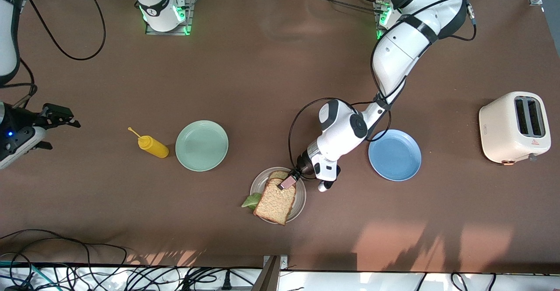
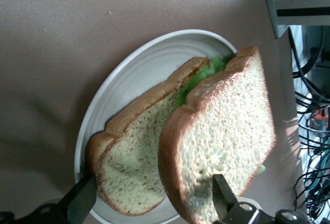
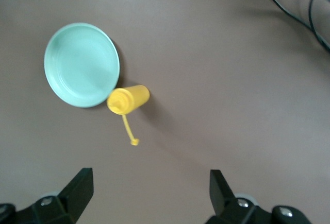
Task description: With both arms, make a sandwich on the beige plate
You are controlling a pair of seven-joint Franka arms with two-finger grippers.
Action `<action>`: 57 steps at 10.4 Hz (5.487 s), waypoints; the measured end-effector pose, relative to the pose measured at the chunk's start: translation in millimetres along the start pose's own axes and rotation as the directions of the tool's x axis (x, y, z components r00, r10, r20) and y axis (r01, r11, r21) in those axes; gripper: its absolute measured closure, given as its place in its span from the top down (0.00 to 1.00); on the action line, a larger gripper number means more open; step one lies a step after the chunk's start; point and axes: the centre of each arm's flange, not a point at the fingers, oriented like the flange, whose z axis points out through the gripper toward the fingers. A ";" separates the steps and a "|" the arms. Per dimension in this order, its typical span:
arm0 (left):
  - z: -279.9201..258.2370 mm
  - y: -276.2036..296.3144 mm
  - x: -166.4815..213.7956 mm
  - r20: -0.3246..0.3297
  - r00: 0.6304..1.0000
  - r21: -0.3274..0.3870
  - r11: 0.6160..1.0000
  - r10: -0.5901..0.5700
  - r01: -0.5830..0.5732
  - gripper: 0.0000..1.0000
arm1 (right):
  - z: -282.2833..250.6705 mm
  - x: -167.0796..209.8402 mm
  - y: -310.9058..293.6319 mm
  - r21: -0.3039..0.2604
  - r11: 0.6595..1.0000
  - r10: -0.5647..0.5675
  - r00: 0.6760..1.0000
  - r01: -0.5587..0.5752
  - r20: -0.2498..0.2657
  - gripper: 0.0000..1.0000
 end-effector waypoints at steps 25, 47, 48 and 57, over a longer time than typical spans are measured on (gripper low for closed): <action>-455.5 16.0 158.8 0.341 0.822 0.615 0.553 0.457 -0.562 1.00 | -55.7 -42.8 -34.7 -0.057 0.915 0.403 0.911 -0.400 0.084 1.00; -486.7 4.9 173.3 0.315 0.819 0.596 0.572 0.479 -0.563 1.00 | -44.4 -35.2 -80.0 -0.136 0.910 0.407 0.906 -0.391 0.116 1.00; -487.1 4.8 173.5 0.314 0.820 0.596 0.572 0.479 -0.563 1.00 | -42.0 -40.1 -79.7 -0.135 0.909 0.410 0.906 -0.395 0.109 1.00; -496.6 10.1 172.1 0.292 0.819 0.594 0.578 0.494 -0.560 1.00 | -42.0 -46.1 -79.3 -0.133 0.907 0.412 0.908 -0.400 0.082 1.00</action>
